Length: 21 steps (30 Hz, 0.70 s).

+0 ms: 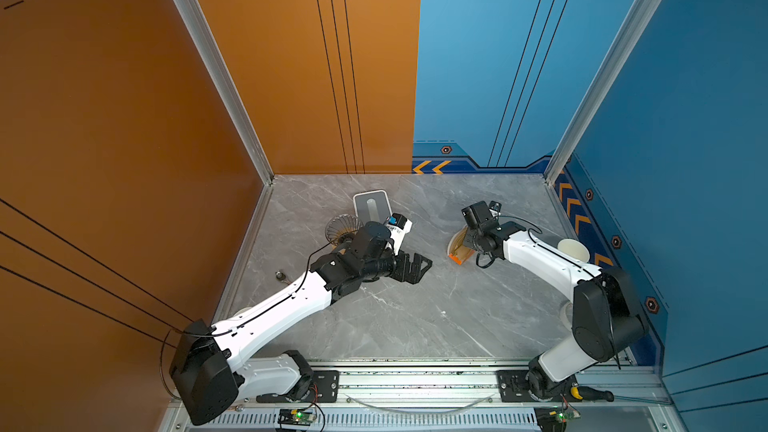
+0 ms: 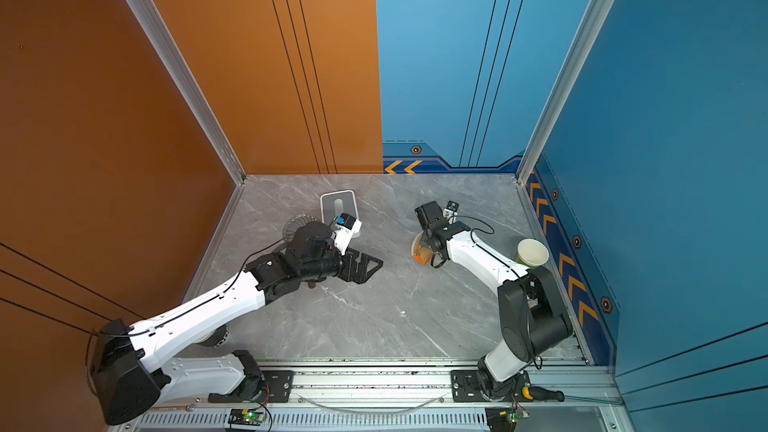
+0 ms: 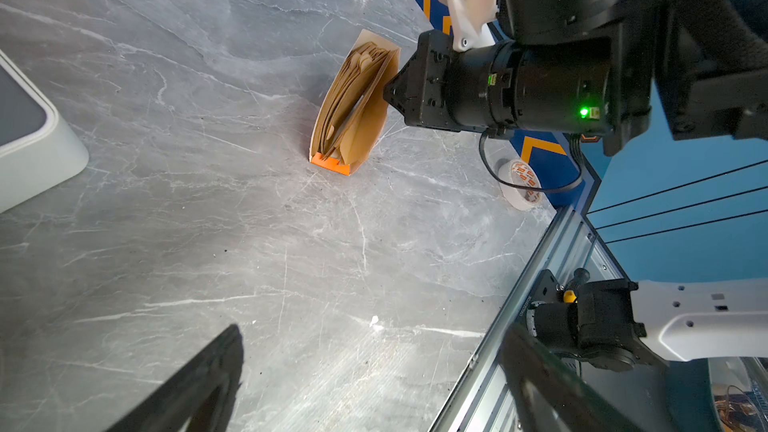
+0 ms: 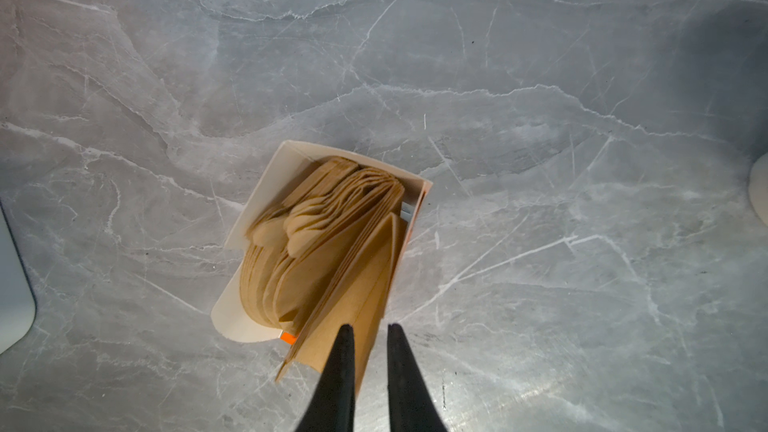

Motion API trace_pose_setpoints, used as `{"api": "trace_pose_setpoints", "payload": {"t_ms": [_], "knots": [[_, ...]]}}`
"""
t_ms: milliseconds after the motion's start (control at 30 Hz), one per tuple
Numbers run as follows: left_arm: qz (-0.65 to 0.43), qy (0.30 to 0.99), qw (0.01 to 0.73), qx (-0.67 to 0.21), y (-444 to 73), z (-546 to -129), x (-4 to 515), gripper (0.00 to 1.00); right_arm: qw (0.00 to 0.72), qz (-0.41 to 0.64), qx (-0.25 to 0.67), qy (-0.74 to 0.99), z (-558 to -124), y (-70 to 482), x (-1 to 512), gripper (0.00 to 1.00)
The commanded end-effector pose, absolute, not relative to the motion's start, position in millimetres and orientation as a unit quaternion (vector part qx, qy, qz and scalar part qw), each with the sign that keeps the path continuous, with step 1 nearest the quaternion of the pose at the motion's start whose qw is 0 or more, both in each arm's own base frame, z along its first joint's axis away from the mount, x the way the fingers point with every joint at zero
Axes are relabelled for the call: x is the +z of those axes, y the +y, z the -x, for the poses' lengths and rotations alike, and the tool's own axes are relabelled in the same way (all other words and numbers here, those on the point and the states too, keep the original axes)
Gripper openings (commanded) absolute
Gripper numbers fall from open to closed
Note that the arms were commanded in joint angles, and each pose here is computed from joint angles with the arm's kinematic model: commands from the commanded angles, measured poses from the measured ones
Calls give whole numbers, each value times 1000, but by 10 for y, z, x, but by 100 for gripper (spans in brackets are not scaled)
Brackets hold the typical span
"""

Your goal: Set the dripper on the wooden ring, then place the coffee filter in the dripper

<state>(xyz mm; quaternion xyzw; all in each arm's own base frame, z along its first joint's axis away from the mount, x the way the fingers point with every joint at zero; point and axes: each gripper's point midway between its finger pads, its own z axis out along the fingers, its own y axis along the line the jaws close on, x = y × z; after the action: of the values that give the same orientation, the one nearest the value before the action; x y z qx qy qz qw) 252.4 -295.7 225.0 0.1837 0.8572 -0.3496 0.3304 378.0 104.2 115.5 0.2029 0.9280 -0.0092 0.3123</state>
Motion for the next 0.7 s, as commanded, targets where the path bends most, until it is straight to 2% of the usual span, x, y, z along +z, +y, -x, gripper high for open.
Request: {"api": "trace_pose_setpoints", "payload": {"t_ms": [0,667], "knots": [[-171,856,340,-351,-2889,-2548,2286,98,305,-209,-13,929,-3777,1026,1058,14],[-167,854,343,-354,-2859,-2532,2322,98,308,-204,-10,929,-3788,1077,1064,6]]}}
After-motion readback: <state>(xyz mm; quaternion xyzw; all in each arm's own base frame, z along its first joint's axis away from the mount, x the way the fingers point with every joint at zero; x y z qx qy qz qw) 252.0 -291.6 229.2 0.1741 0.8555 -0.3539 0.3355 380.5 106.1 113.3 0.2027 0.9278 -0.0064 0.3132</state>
